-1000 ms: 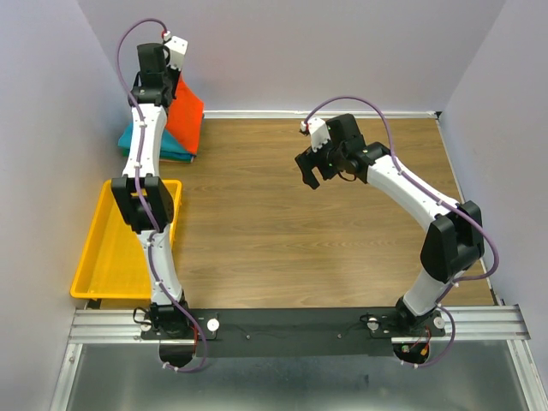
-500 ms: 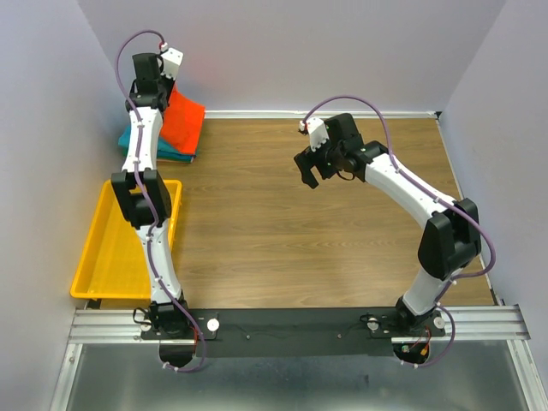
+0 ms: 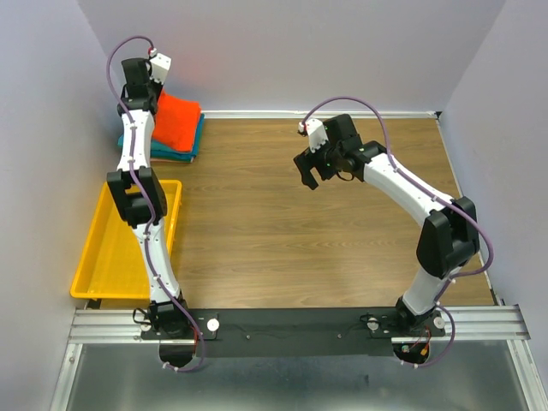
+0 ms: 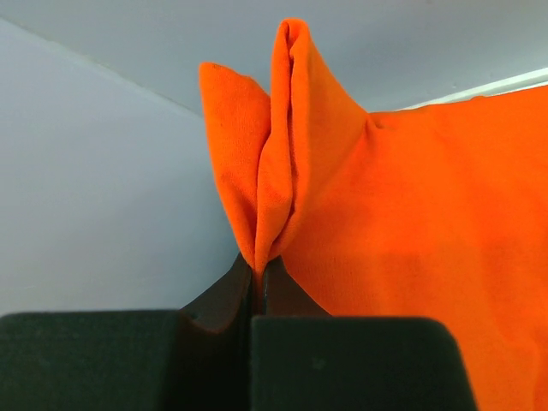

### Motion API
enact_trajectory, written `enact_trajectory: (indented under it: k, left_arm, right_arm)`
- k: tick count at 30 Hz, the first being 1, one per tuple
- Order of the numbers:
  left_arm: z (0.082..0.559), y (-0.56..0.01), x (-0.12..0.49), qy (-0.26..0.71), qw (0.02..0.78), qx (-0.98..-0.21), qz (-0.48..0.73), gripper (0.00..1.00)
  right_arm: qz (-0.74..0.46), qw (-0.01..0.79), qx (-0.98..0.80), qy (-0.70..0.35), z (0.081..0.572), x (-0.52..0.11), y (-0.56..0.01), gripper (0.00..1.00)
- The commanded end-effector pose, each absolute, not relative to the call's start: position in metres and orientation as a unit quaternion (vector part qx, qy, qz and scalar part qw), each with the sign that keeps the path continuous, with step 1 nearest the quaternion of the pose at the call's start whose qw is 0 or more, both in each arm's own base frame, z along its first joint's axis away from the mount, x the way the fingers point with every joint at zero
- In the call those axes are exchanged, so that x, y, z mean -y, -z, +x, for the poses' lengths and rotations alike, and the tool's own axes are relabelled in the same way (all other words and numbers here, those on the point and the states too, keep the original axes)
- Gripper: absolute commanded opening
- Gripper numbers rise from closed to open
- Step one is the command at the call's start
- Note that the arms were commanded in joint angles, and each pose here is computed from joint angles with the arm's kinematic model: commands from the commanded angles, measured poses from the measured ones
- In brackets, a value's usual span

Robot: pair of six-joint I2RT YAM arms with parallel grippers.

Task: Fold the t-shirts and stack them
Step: Neatly place the folded tshirt to the corner

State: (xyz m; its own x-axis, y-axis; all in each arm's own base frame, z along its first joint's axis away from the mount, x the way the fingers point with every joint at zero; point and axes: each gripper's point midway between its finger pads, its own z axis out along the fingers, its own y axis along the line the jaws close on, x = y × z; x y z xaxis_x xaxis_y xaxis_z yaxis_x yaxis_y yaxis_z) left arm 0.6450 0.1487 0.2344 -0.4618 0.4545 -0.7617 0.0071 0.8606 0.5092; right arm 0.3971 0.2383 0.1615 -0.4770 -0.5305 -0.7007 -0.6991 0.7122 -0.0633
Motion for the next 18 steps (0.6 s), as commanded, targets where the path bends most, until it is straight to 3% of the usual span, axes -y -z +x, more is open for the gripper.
enact_trajectory:
  k: [1, 4, 6, 7, 8, 9, 10, 16, 18]
  left_arm:
    - [0.651, -0.245, -0.17, -0.27, 0.51, -0.806, 0.13, 0.0]
    - [0.651, -0.236, -0.174, -0.275, 0.502, -0.81, 0.13, 0.0]
    - [0.651, -0.233, -0.179, -0.285, 0.496, -0.811, 0.123, 0.12]
    - [0.651, -0.234, -0.181, -0.288, 0.497, -0.81, 0.121, 0.23]
    - [0.651, -0.236, -0.185, -0.292, 0.497, -0.809, 0.115, 0.45]
    - [0.65, -0.242, -0.189, -0.3, 0.499, -0.806, 0.11, 0.61]
    - [0.649, -0.252, -0.191, -0.303, 0.505, -0.801, 0.106, 0.85]
    - [0.633, -0.33, -0.181, -0.298, 0.557, -0.769, 0.103, 0.9]
    - [0.62, -0.361, -0.167, -0.28, 0.58, -0.758, 0.109, 0.96]
  right_arm:
    - [-0.359, 0.357, -0.854, -0.122, 0.399, -0.241, -0.164, 1.0]
    - [-0.36, 0.356, -0.854, -0.121, 0.398, -0.241, -0.164, 1.0]
    - [-0.36, 0.356, -0.854, -0.12, 0.399, -0.24, -0.164, 1.0]
    - [-0.36, 0.356, -0.854, -0.12, 0.398, -0.24, -0.164, 1.0]
    - [-0.361, 0.357, -0.853, -0.119, 0.398, -0.24, -0.165, 1.0]
    - [-0.361, 0.358, -0.853, -0.119, 0.398, -0.239, -0.166, 1.0]
    - [-0.36, 0.359, -0.853, -0.117, 0.398, -0.238, -0.167, 1.0]
    - [-0.361, 0.367, -0.85, -0.112, 0.397, -0.235, -0.173, 1.0]
    - [-0.361, 0.367, -0.85, -0.114, 0.394, -0.234, -0.174, 1.0]
